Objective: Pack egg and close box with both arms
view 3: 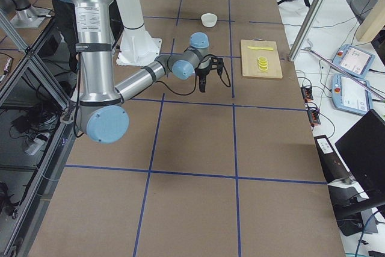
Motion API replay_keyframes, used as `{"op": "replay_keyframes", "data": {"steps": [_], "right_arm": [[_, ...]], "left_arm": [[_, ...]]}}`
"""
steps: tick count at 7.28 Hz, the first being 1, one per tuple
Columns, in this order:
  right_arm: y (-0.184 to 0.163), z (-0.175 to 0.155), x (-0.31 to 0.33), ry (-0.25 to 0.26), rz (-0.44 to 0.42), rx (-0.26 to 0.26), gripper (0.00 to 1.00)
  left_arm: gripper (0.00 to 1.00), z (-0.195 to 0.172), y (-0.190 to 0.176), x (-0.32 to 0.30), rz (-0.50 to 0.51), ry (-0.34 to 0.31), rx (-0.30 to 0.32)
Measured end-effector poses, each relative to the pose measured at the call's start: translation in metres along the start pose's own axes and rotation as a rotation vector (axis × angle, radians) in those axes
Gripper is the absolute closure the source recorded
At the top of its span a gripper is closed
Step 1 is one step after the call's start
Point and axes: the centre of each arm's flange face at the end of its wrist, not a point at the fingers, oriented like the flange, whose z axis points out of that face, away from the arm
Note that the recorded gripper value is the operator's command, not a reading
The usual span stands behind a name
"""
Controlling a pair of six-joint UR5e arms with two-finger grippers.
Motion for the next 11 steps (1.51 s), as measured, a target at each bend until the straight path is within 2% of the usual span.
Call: {"op": "replay_keyframes", "data": {"steps": [2,4,6,8,9,11], "right_arm": [[-0.01,-0.038,0.173,0.084,-0.16,-0.022,0.0],[-0.01,-0.079,0.296,0.136,-0.229,-0.063,0.0],[-0.012,-0.108,0.338,0.147,-0.224,-0.124,0.0],[0.006,-0.108,0.362,0.145,-0.184,-0.165,0.0],[0.015,-0.108,0.371,0.146,-0.163,-0.173,0.0],[0.027,-0.11,0.384,0.147,-0.129,-0.172,0.0]], "left_arm": [[0.0,0.0,0.0,0.0,0.002,-0.003,-0.001],[0.0,0.0,0.0,-0.001,0.001,-0.004,-0.001],[0.0,0.001,0.001,-0.002,-0.001,-0.004,-0.003],[0.0,0.003,0.001,-0.003,-0.003,-0.004,-0.006],[0.0,0.003,0.001,-0.004,-0.004,-0.009,-0.009],[0.0,0.005,0.002,-0.01,-0.007,-0.063,-0.027]]}}
